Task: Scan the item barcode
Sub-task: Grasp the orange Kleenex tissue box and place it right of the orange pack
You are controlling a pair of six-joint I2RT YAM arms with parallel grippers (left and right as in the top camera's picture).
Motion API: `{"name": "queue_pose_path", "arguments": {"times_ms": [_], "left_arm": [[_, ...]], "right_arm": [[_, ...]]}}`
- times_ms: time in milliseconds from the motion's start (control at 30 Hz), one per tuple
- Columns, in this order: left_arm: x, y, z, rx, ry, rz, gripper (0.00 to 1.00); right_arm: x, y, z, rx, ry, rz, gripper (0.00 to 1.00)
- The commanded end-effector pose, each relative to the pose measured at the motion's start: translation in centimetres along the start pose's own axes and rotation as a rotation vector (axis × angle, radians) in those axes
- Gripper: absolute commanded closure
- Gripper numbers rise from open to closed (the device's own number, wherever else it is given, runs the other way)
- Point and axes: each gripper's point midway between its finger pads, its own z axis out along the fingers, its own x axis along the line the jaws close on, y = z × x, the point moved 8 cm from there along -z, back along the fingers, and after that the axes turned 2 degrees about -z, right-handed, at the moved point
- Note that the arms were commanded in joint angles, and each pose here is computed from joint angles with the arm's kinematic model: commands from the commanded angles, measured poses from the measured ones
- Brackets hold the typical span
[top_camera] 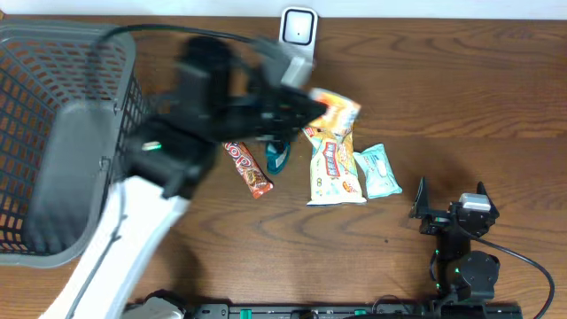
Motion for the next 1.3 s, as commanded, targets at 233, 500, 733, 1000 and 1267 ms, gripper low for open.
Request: {"name": "queue_pose_path", "arguments": {"times_ms": [233, 500, 733, 1000, 1267], "left_arm": [[1.8, -4.7, 16.4, 0.12, 0.107, 0.029, 0.93], [5.1, -8.7, 26.0, 0.037, 0.07, -0.028, 0.93], [8.2, -12.7, 29.4, 0.055, 0.196, -0.102, 0.93], [9.5, -16.0, 30.9, 0.136, 0.22, -0.141, 0.73], [8.4, -14.0, 29.1, 0.136, 0.222, -0.157, 0.04]], "right_arm": [[0.1, 0.0, 0.0, -0.001, 0.004, -0.015, 0.01], [0.1, 0.0, 0.0, -0.001, 0.004, -0.015, 0.01], [0.1, 0.0, 0.0, 0.0, 0.004, -0.015, 0.01], [0.1, 0.0, 0.0, -0.001, 0.004, -0.015, 0.01], [0.1, 0.0, 0.0, -0.001, 0.004, -0.015, 0.01]]}}
